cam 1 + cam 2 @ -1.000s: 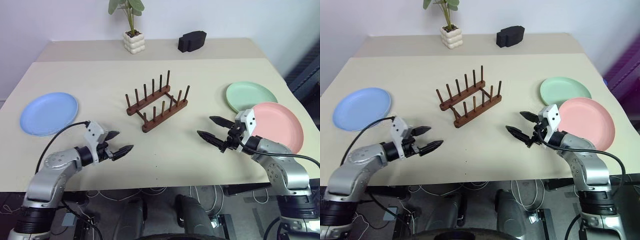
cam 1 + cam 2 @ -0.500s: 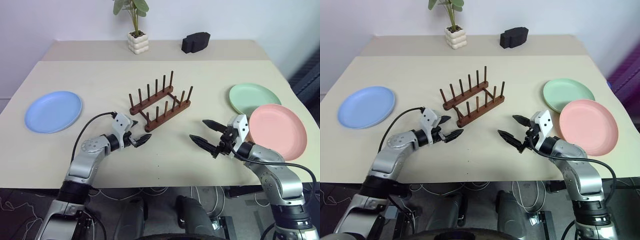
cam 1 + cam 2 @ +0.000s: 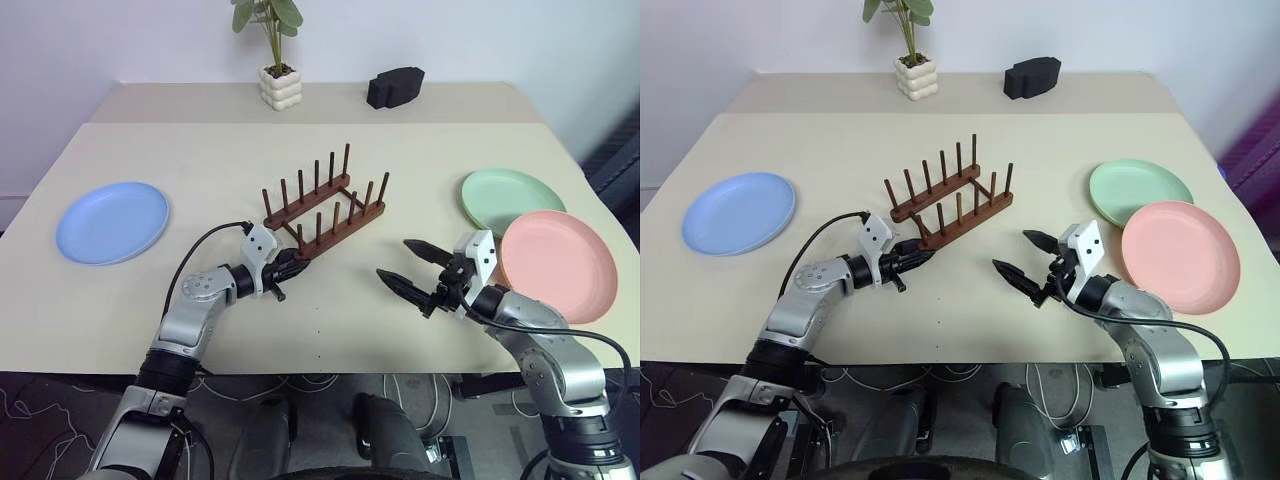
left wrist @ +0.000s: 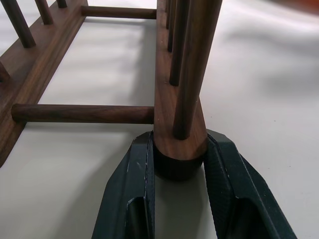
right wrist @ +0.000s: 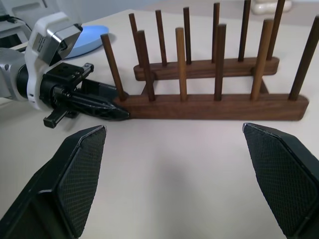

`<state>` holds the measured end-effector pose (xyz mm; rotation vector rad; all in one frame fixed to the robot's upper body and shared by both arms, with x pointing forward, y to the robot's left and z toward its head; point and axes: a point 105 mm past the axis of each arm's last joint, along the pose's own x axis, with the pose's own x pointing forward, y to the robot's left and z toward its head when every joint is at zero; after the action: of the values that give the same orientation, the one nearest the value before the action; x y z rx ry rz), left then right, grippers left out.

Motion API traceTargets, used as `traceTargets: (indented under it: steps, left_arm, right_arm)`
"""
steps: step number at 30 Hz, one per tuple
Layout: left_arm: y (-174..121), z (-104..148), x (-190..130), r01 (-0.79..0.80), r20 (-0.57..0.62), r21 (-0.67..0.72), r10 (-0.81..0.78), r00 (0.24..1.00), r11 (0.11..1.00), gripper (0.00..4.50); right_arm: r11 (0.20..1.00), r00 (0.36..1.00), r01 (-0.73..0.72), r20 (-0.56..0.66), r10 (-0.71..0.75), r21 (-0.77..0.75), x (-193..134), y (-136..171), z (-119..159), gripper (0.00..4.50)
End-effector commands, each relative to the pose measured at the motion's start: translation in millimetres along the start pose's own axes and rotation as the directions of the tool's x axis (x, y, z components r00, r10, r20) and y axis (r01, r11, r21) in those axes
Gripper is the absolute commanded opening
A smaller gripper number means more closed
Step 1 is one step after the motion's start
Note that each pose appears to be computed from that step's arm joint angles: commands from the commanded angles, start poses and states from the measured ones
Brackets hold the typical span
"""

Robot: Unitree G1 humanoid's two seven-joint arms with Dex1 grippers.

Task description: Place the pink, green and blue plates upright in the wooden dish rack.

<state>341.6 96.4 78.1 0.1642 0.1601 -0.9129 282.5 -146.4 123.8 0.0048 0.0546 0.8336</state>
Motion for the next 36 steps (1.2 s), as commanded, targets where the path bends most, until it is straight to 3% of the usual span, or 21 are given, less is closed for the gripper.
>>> traceTargets:
  steps: [1,24,36]
  left_arm:
    - [-9.6,-12.9,5.0,0.044,-0.046,-0.009,-0.044,0.998,0.999,0.75]
    - [-6.2,0.9,8.8,0.285,-0.081,0.097,-0.278,0.957,0.954,0.75]
    - [-12.6,6.4,6.1,0.451,-0.114,0.126,-0.438,0.892,0.884,0.75]
  right_arm:
    - [0.999,0.999,-0.024,0.032,0.026,-0.039,-1.0,6.1,12.7,4.5]
    - [1.0,0.996,-0.005,-0.087,0.003,-0.024,-30.6,13.7,-6.1,4.5]
    - [1.0,0.992,0.011,-0.122,-0.014,-0.018,-38.8,17.1,-13.4,4.5]
